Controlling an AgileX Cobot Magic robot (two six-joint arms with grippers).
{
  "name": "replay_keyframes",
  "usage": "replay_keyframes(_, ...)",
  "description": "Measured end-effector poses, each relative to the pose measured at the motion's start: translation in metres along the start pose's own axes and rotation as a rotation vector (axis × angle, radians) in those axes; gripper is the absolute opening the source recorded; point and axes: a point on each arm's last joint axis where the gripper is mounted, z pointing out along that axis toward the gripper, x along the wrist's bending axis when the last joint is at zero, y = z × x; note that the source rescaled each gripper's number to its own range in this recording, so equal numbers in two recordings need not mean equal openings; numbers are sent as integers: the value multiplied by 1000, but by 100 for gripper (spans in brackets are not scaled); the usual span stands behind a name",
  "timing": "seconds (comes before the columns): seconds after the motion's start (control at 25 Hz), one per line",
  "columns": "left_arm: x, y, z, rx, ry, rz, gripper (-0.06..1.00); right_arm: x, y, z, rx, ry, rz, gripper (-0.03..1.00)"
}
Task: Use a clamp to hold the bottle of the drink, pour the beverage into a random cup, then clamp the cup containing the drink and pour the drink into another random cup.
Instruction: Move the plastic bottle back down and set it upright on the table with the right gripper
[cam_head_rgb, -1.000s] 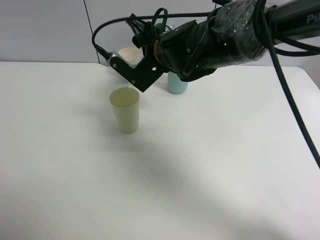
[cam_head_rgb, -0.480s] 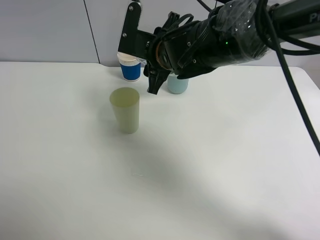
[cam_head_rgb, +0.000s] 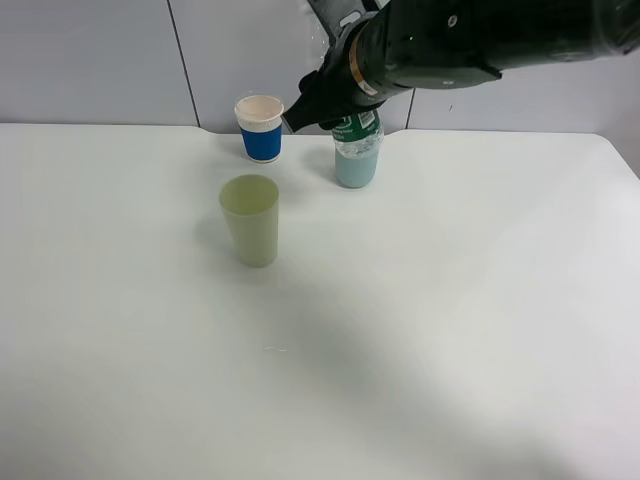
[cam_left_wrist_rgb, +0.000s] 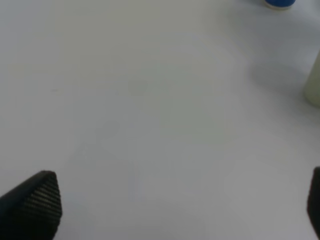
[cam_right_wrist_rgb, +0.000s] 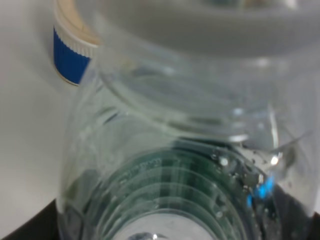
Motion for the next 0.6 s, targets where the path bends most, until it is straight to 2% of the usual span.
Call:
replay_keyframes(0.28,0,0,0,0,0,0,100,-8,-10,-18,-98,206,64,2)
replay_keyframes(0.4,0,0,0,0,0,0,100,-18,-24,-17,-97,223,113,2)
replay_keyframes(0.6,0,0,0,0,0,0,100,-29,-50,-13,-101,222,106,2)
